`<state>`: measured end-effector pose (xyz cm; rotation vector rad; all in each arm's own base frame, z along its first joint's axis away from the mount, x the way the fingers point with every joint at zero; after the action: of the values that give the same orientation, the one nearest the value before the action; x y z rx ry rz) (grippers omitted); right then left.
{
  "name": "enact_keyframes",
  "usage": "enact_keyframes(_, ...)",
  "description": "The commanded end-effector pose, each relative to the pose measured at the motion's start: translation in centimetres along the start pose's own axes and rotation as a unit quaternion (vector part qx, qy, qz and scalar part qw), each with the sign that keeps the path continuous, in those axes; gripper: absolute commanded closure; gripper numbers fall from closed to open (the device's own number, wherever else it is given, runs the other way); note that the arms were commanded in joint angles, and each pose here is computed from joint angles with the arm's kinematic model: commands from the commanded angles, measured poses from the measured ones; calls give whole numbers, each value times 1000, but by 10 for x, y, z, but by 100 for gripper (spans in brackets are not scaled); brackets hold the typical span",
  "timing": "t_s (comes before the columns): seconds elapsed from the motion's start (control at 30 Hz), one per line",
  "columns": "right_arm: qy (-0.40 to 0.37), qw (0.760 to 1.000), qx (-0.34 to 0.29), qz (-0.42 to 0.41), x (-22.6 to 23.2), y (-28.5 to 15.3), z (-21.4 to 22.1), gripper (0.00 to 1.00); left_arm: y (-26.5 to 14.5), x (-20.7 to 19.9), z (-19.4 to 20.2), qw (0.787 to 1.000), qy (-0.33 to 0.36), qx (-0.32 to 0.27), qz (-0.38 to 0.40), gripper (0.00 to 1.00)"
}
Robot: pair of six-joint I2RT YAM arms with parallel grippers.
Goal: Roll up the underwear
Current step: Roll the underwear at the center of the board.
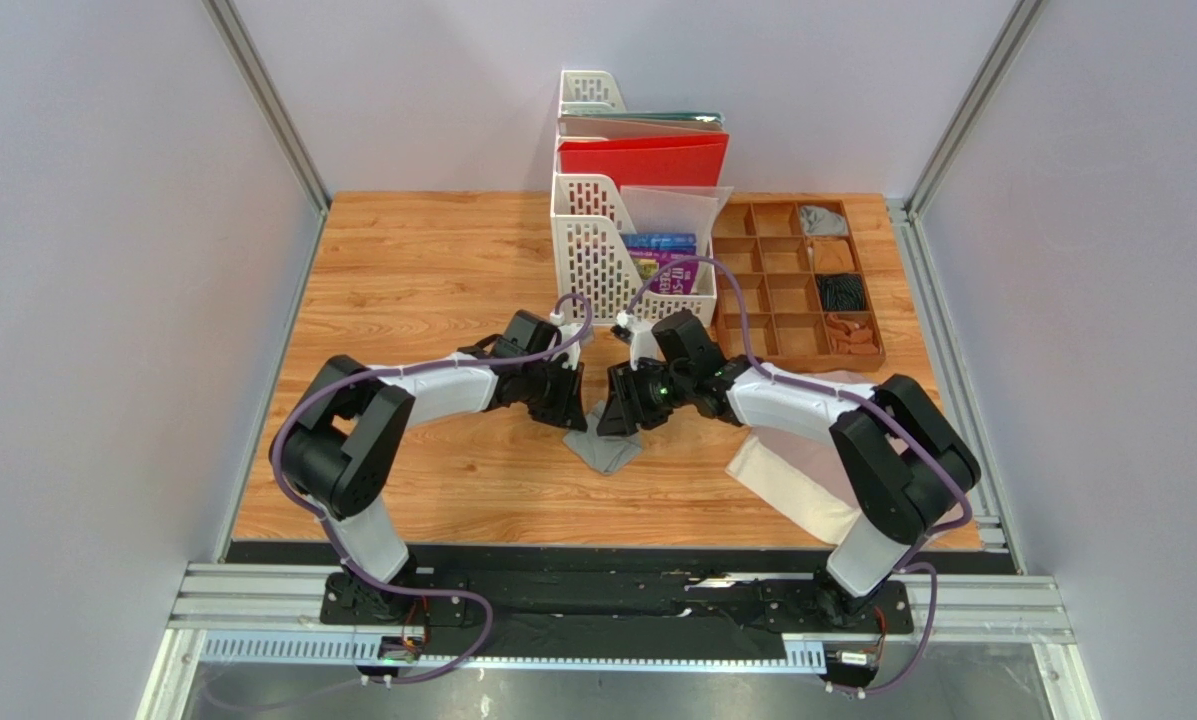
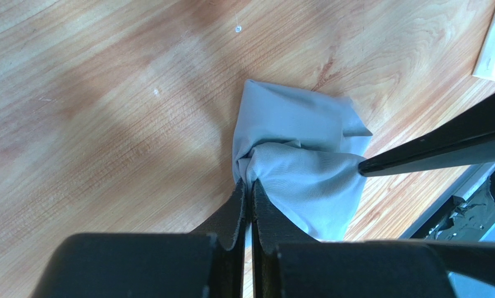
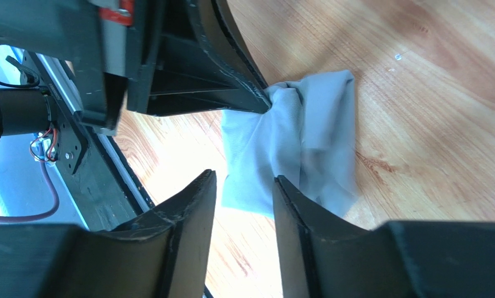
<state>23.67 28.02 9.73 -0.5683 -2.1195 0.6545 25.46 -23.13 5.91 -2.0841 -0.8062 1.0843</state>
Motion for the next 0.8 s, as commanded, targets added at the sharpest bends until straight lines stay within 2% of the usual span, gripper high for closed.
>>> enact_keyframes(0.0,-21,1000,-22,6,6,-13,-9,55,2,1,5,1000,15,5,1,100)
enact_keyframes(0.23,-40,998,-28,47,-4,-18,-15,51,3,1,8,1000,16,14,3,100)
enact_keyframes(0.4,-74,995,-50,46,17,-24,-16,50,0,0,6,1000,2,29,-9,100)
enact_keyframes(0.6,-149,982,-112,27,51,-17,3,51,1,-1,6,998,-17,58,-12,100)
enact_keyframes(0.77,-190,977,-97,23,56,-1,31,51,2,-1,5,997,-23,68,-11,100)
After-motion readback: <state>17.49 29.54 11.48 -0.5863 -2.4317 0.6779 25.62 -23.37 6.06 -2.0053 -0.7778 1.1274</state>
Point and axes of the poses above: each gripper's point midway between its finger pads, its own y axis out along the fingers, its own x axis along the line the jaws close on, z = x × y, the point moved 5 cm from there along -y, back along the fingers, and after that the axes turned 1 degree about y, right-handed, at the moved point
